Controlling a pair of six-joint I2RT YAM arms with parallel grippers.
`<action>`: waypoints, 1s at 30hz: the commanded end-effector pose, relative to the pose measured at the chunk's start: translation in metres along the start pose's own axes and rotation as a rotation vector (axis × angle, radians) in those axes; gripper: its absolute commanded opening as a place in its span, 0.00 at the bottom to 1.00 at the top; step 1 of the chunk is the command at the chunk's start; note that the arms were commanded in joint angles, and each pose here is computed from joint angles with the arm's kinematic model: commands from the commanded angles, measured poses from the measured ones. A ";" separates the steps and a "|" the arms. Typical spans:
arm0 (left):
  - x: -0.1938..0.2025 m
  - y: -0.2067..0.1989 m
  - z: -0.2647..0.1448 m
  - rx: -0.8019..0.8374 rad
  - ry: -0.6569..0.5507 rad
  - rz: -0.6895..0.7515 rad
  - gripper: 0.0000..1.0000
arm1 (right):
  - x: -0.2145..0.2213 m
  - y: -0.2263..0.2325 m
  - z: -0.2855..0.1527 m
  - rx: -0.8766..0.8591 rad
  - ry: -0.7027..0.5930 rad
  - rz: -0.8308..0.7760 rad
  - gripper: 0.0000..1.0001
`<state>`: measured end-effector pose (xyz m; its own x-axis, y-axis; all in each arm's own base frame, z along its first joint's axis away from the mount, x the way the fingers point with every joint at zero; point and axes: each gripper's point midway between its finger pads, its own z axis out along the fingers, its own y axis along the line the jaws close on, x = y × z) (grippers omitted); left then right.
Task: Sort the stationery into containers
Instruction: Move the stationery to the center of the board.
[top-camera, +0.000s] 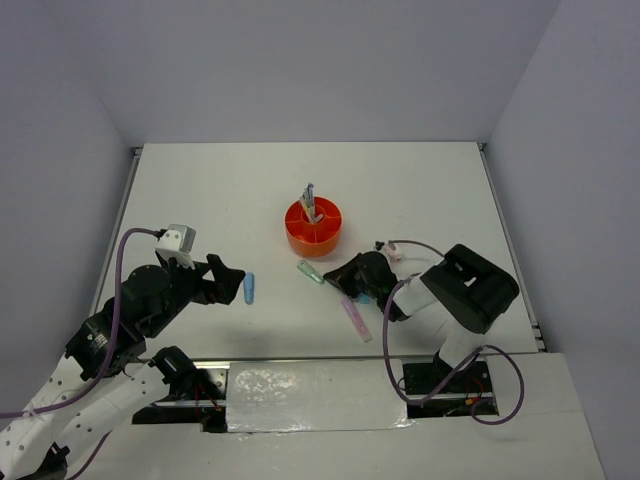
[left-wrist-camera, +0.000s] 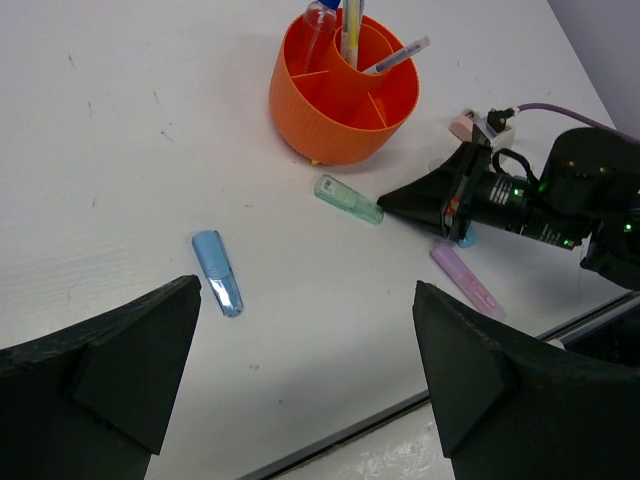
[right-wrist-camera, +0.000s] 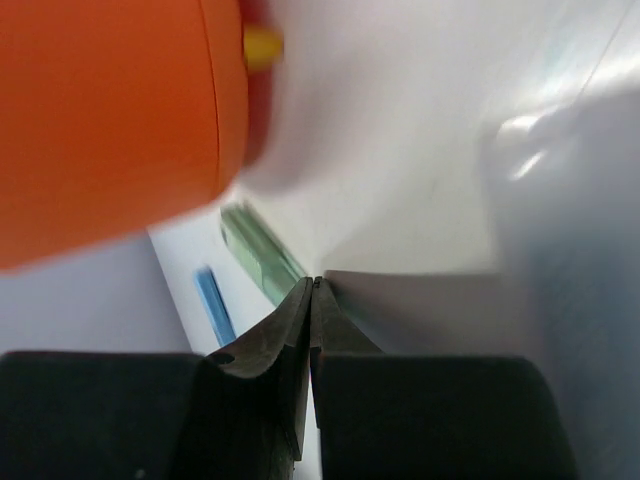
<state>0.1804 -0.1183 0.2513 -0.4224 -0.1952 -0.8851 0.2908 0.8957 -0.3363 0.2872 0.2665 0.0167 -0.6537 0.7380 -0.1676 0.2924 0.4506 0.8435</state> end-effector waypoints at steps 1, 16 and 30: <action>-0.007 -0.003 0.001 0.016 -0.032 -0.003 0.99 | 0.025 0.007 -0.012 -0.020 0.029 -0.083 0.06; -0.009 -0.003 -0.003 0.022 -0.049 -0.009 0.99 | 0.061 0.030 -0.026 0.093 -0.035 -0.382 0.27; -0.012 -0.003 -0.008 0.031 -0.069 -0.018 0.99 | 0.071 0.055 -0.013 0.334 -0.103 -0.715 0.66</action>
<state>0.1759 -0.1143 0.2570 -0.3967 -0.2174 -0.8919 0.2999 0.8876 -0.3497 0.2502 0.3486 0.0657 -0.7050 0.3708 -0.6046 0.0412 0.8724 0.4870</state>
